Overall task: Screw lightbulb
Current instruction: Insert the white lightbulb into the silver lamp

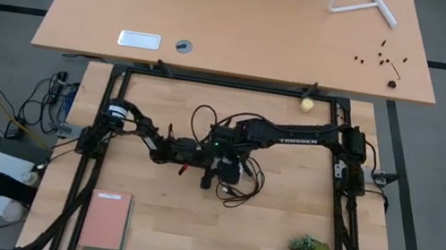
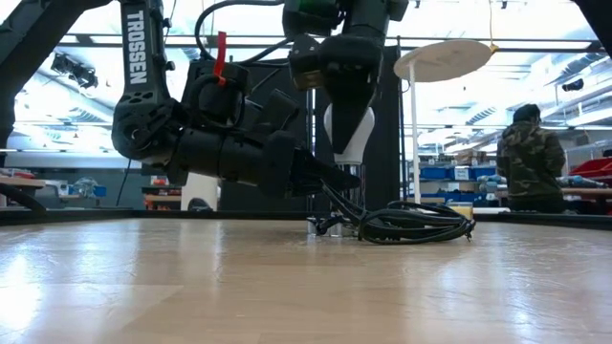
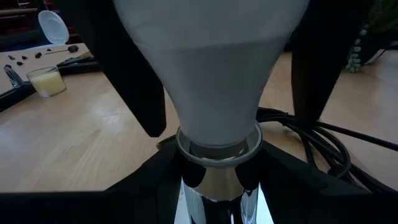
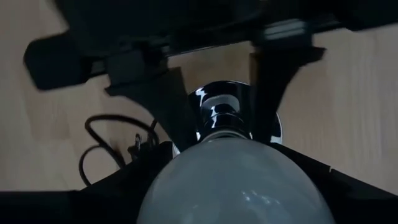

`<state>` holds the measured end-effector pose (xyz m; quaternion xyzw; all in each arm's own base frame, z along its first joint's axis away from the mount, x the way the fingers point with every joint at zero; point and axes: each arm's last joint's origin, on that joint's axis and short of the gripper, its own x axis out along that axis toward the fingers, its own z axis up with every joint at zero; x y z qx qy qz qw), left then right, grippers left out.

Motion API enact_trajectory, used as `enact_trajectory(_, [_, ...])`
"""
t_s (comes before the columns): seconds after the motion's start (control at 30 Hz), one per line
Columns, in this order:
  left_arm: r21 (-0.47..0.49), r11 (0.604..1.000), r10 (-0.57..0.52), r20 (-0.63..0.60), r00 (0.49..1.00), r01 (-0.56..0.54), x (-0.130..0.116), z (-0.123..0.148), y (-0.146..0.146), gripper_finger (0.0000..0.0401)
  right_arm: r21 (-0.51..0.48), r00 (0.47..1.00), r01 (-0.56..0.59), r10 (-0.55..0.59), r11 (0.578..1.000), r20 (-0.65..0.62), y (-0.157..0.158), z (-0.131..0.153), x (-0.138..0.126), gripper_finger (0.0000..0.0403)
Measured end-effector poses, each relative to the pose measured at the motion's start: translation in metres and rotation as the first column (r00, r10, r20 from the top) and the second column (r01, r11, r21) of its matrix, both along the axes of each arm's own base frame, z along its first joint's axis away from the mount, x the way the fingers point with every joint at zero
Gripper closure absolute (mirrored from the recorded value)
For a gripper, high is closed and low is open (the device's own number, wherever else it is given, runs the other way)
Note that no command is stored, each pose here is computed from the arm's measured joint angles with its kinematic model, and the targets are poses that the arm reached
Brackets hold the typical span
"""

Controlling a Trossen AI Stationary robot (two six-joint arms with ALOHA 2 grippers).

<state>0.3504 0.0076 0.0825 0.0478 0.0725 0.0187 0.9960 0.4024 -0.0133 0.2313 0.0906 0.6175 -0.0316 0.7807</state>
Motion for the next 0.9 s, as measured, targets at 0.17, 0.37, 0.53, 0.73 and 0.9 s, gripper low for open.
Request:
enact_trajectory(0.17, [-0.01, 1.0, 0.009, 0.001, 1.0, -0.009, 0.0, 0.0, 0.0002, 0.0211, 0.009, 0.99, 0.141, -0.141, 0.99, -0.007, -0.0006, 0.0, 0.0001, 0.0141])
enact_trajectory(0.37, [-0.021, 1.0, 0.016, 0.001, 1.0, -0.016, 0.0, 0.0, 0.0004, 0.0211, 0.038, 0.947, 0.32, -0.32, 0.947, -0.019, 0.0008, 0.0, 0.0004, 0.0131])
enact_trajectory(0.53, [-0.038, 0.999, 0.028, 0.002, 1.0, -0.028, 0.0, 0.0, 0.0, 0.0211, 0.061, 0.885, 0.465, -0.465, 0.883, -0.014, 0.0032, 0.0003, 0.002, 0.0132])
enact_trajectory(0.73, [-0.042, 0.998, 0.038, 0.011, 0.999, -0.037, -0.0001, 0.0008, 0.0003, 0.0211, 0.097, 0.793, 0.609, -0.609, 0.787, -0.033, 0.0028, 0.0004, 0.0024, 0.014])
enact_trajectory(0.9, [-0.042, 0.998, 0.042, 0.017, 0.999, -0.041, -0.0001, 0.0011, 0.001, 0.0211, 0.116, 0.71, 0.703, -0.701, 0.702, -0.064, 0.0036, 0.0001, 0.0014, 0.0131])
